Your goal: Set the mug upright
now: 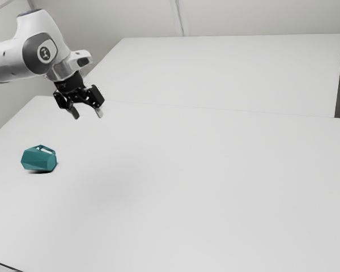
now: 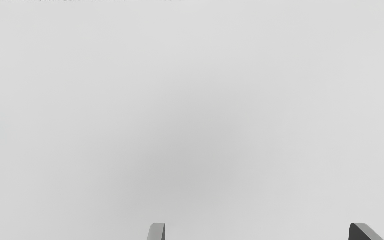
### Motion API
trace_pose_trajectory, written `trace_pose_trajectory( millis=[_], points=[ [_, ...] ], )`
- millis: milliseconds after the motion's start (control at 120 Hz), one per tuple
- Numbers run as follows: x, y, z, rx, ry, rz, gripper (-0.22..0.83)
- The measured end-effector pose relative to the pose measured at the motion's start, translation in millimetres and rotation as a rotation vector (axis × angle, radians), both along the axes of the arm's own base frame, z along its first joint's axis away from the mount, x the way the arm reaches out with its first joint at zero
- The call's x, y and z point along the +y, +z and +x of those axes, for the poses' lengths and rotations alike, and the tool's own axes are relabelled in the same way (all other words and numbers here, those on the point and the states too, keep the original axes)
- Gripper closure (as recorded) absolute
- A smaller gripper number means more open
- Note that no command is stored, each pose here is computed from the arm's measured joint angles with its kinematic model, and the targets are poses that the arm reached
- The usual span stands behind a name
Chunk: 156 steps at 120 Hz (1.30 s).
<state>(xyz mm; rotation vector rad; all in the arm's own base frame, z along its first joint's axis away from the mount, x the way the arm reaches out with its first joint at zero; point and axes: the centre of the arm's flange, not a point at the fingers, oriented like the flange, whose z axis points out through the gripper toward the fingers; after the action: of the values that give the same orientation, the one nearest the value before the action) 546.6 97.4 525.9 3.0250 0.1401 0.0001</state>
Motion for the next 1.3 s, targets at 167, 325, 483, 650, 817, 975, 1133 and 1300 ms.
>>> trace_pose_trajectory(
  millis=[167,325,483,650,817,975,1133,1300],
  points=[
    [108.1,-17.1,-24.0,-0.049,0.026,-0.045,0.0],
    [203.4,-43.5,-50.3,-0.085,0.025,-0.082,0.0],
    [266.4,-62.8,-58.1,-0.152,-0.024,-0.122,0.0],
    [325.8,-86.3,-70.6,-0.214,-0.066,-0.165,0.0],
    [376.3,-120.1,-70.7,-0.242,-0.122,-0.228,0.0],
    [397.6,-153.3,-64.2,-0.247,-0.194,-0.285,0.0],
    [408.6,-176.7,-60.6,-0.253,-0.254,-0.328,0.0],
    [409.8,-197.4,-58.3,-0.261,-0.3,-0.367,0.0]
  ],
)
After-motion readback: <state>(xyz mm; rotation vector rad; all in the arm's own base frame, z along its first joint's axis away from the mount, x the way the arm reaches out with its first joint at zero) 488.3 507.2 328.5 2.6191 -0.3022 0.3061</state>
